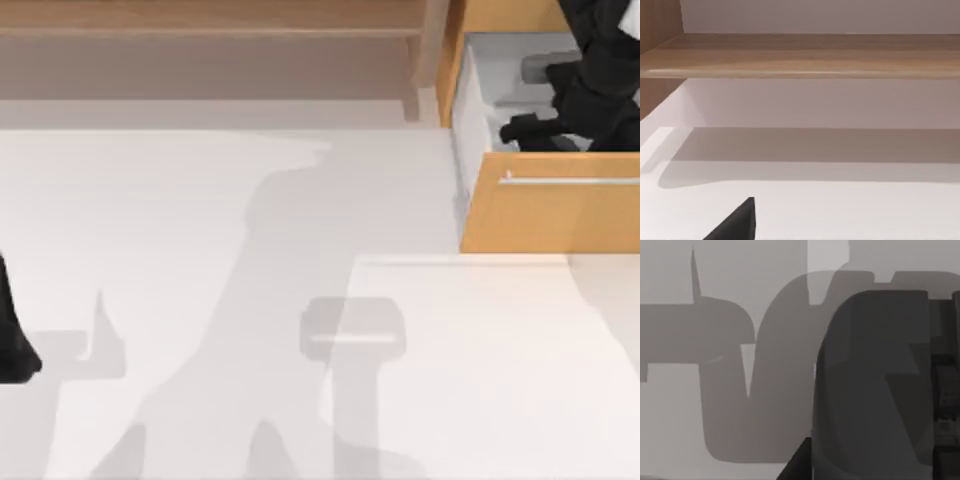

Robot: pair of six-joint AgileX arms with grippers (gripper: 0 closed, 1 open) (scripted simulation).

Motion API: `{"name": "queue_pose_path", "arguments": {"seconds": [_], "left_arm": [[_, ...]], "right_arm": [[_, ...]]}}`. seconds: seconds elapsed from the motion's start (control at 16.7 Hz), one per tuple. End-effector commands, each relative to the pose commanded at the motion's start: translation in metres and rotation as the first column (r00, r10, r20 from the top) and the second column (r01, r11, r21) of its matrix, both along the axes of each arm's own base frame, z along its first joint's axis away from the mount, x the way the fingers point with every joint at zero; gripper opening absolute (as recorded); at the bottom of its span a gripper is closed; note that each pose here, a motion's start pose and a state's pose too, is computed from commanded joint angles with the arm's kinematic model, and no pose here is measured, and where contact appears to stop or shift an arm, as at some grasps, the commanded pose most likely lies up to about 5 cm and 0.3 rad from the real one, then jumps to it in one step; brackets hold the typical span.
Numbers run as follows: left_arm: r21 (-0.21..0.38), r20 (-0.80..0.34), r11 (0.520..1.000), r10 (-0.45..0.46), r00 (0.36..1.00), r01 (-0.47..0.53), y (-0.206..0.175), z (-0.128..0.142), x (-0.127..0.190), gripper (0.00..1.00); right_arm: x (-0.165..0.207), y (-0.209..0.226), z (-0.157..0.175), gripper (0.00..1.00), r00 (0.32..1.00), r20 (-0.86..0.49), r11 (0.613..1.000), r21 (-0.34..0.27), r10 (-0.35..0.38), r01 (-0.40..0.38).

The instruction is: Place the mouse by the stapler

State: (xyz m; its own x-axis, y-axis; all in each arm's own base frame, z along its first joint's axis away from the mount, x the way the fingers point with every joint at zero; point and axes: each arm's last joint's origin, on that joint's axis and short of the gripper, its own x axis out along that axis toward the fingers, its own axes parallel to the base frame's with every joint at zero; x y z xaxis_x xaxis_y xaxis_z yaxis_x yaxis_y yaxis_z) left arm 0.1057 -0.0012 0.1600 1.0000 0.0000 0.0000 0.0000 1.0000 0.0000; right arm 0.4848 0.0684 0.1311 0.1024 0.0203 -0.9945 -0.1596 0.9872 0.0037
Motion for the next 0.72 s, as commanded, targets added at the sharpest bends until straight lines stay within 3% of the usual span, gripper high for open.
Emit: {"name": "queue_pose_path", "arguments": {"seconds": [0.36, 0.54, 0.72], "left_arm": [[0.0, 0.0, 1.0, 0.0, 1.0, 0.0, 0.0, 0.0, 0.0, 1.0], [0.0, 0.0, 1.0, 0.0, 1.0, 0.0, 0.0, 0.0, 0.0, 1.0], [0.0, 0.0, 1.0, 0.0, 1.0, 0.0, 0.0, 0.0, 0.0, 1.0]], "right_arm": [[0.0, 0.0, 0.007, 0.0, 1.0, 0.012, 1.0, 0.007, -0.001, 0.001], [-0.009, -0.002, 0.029, 0.0, 1.0, 0.03, 0.999, 0.049, -0.003, 0.001], [-0.023, -0.01, 0.072, 0.0, 0.994, 0.111, 0.994, 0.111, -0.02, 0.007]]}}
